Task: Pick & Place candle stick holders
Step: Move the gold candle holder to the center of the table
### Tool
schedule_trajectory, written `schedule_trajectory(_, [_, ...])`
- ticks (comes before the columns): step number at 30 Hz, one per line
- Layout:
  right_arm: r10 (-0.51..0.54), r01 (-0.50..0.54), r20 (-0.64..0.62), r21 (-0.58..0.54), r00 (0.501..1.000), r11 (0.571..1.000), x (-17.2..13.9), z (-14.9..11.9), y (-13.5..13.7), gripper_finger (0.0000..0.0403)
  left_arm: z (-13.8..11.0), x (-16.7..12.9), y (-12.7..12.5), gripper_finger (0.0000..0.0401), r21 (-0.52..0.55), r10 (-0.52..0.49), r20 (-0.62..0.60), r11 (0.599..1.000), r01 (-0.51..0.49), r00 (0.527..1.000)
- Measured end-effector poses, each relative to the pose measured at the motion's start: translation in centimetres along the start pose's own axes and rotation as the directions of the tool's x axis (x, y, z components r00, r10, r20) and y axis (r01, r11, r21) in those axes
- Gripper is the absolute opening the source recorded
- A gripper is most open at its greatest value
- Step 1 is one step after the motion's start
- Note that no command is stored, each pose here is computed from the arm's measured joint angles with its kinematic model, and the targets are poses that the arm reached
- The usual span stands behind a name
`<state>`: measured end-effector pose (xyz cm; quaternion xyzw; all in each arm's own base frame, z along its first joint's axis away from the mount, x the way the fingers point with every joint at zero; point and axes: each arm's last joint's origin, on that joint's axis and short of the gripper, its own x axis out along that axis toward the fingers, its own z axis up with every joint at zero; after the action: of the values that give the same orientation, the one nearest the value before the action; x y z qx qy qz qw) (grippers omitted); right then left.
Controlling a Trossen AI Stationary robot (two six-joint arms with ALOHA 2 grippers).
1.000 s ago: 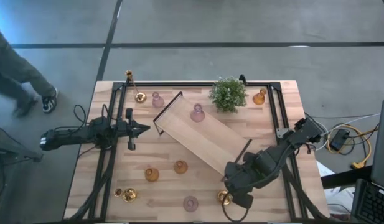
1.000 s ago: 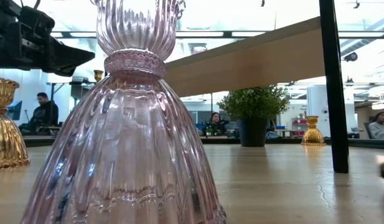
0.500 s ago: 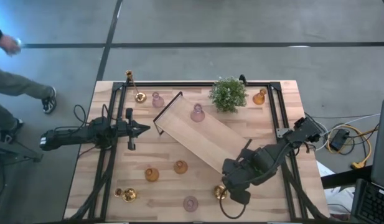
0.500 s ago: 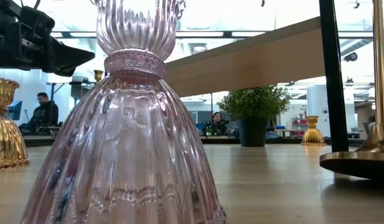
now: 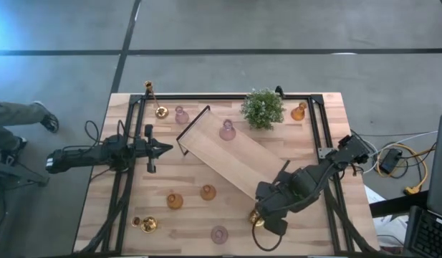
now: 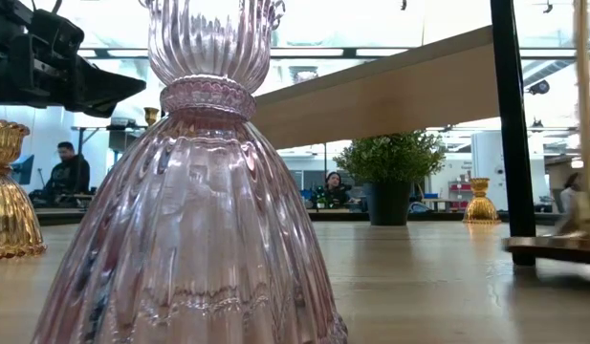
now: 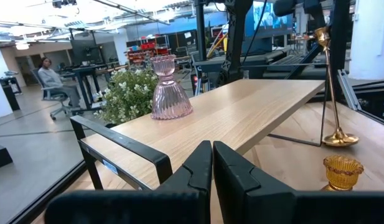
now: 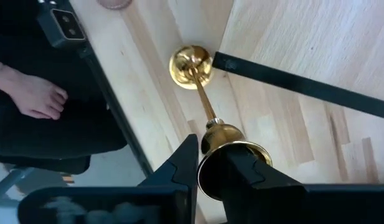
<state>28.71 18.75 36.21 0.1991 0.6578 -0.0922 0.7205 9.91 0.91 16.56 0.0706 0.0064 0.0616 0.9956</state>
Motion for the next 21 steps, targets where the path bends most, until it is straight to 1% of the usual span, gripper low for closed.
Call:
schedule_trajectory(6, [0.023, -0.024, 0.010, 0.014, 1.000, 1.000, -0.53, 0.03, 0.11, 0.0049, -0.01, 0.00, 0.00, 0.0019, 0.000, 0.000, 0.000, 1.000, 0.000, 1.000])
schedule_trajectory(16, [0.028, -0.028, 0.012, 0.024, 1.000, 0.999, -0.56, 0.02, 0.15, 0.0050, 0.00, 0.00, 0.00, 0.0019, 0.000, 0.000, 0.000, 1.000, 0.000, 1.000])
schedule_trajectory(21, [0.031, -0.031, 0.013, 0.024, 0.999, 0.999, -0.56, 0.04, 0.18, 0.0061, -0.01, 0.00, 0.00, 0.0019, 0.000, 0.000, 0.000, 1.000, 0.000, 1.000])
